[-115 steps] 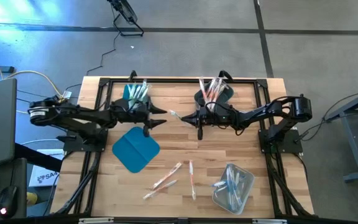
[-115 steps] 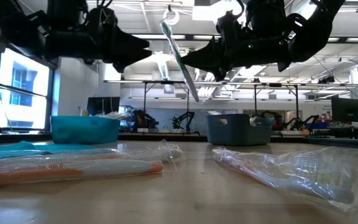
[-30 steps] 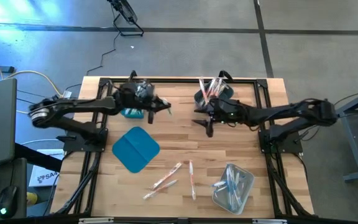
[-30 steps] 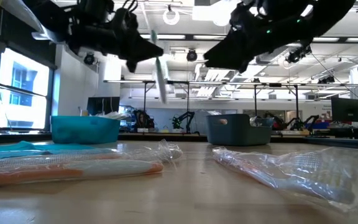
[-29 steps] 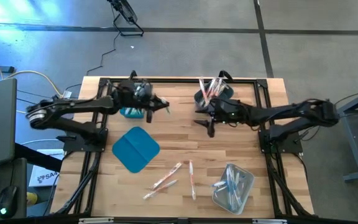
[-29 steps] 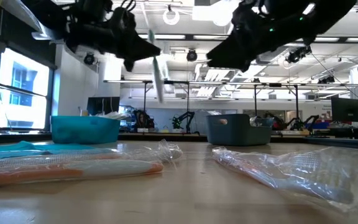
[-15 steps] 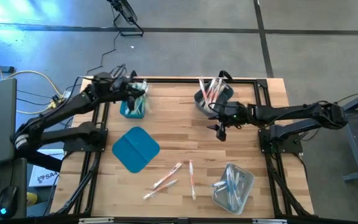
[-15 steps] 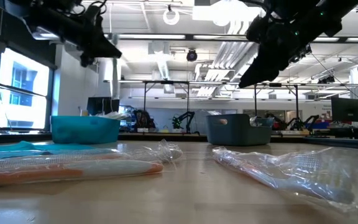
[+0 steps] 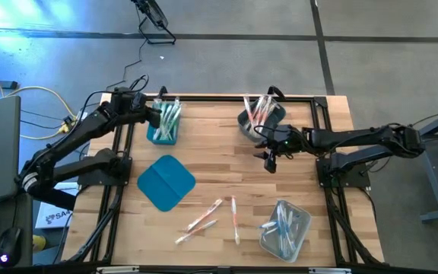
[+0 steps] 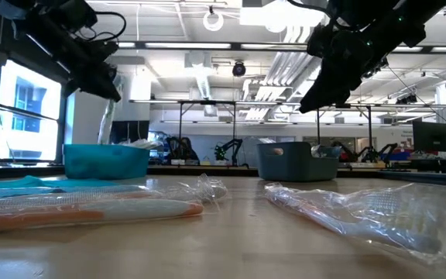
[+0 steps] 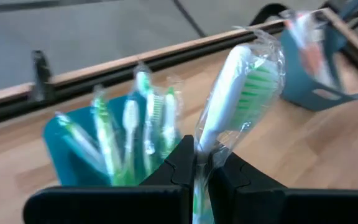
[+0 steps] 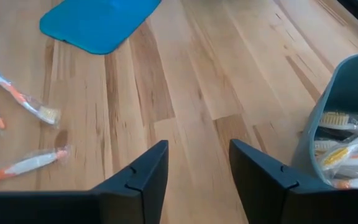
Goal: Pick & Place Toothbrushes
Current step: Put the green toothbrush into the blue bin, then put the right orange toothbrush into the dark gray bin
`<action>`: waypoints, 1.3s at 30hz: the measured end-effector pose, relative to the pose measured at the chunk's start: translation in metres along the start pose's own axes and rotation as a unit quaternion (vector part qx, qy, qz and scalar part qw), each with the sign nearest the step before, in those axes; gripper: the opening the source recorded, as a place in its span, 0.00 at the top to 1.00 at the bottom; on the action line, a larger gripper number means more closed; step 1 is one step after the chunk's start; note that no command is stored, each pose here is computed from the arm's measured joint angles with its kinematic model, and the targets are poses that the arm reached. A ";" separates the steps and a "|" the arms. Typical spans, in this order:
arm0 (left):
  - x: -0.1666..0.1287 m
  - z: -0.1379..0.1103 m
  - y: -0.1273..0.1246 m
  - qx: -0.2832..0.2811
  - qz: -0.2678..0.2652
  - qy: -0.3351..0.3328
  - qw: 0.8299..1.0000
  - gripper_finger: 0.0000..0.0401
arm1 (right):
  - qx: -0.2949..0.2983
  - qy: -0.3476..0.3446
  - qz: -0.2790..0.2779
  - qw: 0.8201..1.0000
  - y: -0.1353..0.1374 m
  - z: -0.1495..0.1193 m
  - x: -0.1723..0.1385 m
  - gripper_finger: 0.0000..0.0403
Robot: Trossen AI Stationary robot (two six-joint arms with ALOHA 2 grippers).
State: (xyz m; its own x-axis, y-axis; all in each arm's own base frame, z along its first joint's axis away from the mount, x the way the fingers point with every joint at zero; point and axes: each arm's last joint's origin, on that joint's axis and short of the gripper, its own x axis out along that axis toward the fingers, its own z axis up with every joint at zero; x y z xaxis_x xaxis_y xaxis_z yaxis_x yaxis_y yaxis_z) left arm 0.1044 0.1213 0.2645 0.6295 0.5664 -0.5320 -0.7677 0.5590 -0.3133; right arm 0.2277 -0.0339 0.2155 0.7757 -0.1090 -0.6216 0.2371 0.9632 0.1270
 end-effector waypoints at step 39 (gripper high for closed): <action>0.045 0.028 0.000 0.079 0.023 -0.102 0.991 0.52 | 0.017 -0.003 -0.001 1.000 0.000 0.001 0.000 0.64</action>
State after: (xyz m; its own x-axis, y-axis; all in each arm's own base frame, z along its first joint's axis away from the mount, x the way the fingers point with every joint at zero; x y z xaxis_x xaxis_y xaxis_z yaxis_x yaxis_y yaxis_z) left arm 0.1360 0.1641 0.2629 0.6179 0.6948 -0.3681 -0.7777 0.6088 -0.1564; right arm 0.2280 -0.0340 0.2159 0.7785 -0.1123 -0.6175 0.2578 0.9542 0.1515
